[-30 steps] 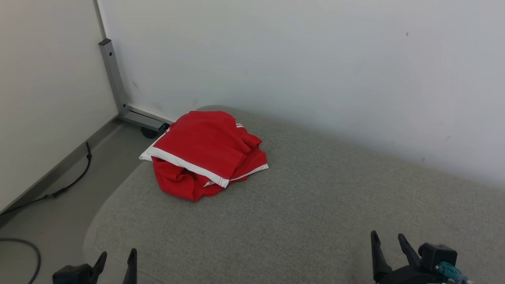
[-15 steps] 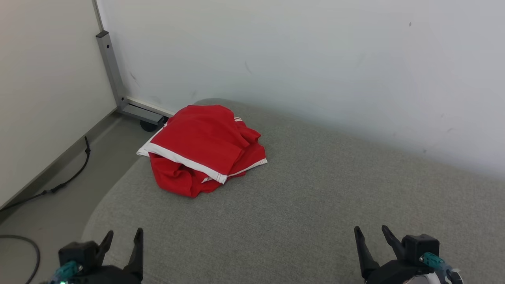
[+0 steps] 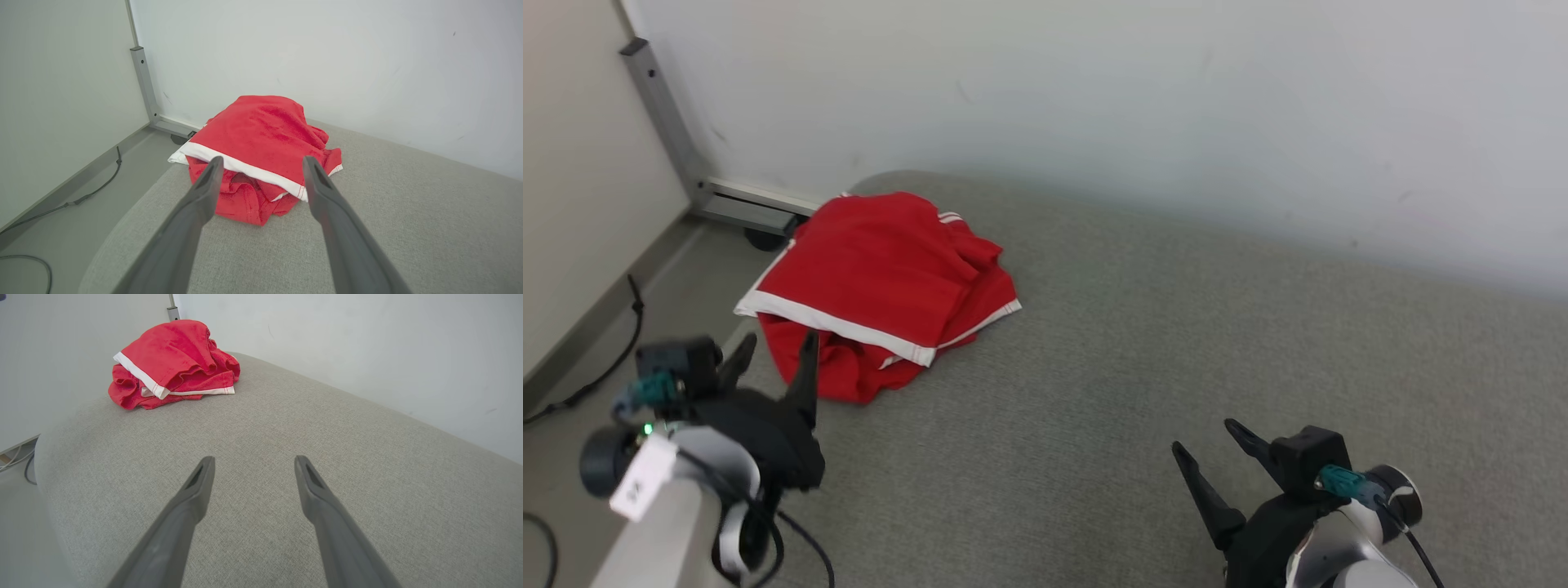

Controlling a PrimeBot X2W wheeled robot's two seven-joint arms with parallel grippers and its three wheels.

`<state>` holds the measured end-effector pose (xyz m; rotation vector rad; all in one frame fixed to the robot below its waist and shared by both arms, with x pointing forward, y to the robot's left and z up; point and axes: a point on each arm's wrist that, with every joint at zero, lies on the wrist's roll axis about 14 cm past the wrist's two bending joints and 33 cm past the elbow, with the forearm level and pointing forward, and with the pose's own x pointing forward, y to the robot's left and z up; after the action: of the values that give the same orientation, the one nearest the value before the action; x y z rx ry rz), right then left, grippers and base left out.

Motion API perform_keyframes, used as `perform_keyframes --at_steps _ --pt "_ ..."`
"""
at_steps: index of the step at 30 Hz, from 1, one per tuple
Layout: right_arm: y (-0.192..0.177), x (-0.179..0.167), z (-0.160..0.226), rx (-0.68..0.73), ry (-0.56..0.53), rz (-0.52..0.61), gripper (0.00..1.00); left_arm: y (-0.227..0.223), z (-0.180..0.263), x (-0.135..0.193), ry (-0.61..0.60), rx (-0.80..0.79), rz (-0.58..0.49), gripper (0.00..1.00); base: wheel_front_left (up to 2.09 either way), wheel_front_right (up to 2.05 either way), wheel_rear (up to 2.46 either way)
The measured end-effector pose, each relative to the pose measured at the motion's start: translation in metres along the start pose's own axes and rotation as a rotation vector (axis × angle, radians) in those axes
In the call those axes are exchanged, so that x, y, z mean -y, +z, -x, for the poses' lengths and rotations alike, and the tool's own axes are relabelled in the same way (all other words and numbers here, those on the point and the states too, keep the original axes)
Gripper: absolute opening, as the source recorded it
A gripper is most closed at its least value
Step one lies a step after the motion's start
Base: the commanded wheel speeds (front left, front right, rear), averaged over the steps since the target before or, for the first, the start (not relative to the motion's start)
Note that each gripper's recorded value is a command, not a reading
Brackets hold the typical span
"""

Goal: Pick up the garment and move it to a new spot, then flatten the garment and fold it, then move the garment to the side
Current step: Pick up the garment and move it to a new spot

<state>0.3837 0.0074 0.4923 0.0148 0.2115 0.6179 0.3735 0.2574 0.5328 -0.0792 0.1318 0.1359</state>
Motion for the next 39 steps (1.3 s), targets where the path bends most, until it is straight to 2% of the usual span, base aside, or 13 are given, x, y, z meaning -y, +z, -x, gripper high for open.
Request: perform_keyframes --at_steps 10,22,31,37,38,39 --pt "-0.003 0.016 0.001 -0.044 0.019 0.009 1.00 0.005 -0.073 0.028 -0.079 -0.148 -0.083 1.00 0.00 0.00 0.00" --pt "-0.009 0.065 0.005 -0.074 -0.068 -0.014 1.00 -0.071 -0.127 0.029 -0.050 -0.472 -0.213 1.00 0.00 0.00 0.00" --pt "-0.037 0.101 0.002 -0.152 -0.149 -0.041 1.00 -0.105 -0.163 0.043 -0.052 -0.563 -0.331 1.00 0.00 0.00 0.00" --pt "-0.046 0.099 -0.002 -0.179 -0.138 -0.062 1.00 -0.117 -0.170 0.021 0.003 -0.619 -0.370 1.00 0.00 0.00 0.00" --pt "-0.045 0.098 -0.003 -0.181 -0.137 -0.063 1.00 -0.119 -0.170 0.018 0.012 -0.629 -0.372 0.97 0.00 0.00 0.00" --pt "-0.045 0.098 -0.003 -0.181 -0.139 -0.063 1.00 -0.119 -0.170 0.017 0.015 -0.632 -0.372 0.66 0.00 0.00 0.00"
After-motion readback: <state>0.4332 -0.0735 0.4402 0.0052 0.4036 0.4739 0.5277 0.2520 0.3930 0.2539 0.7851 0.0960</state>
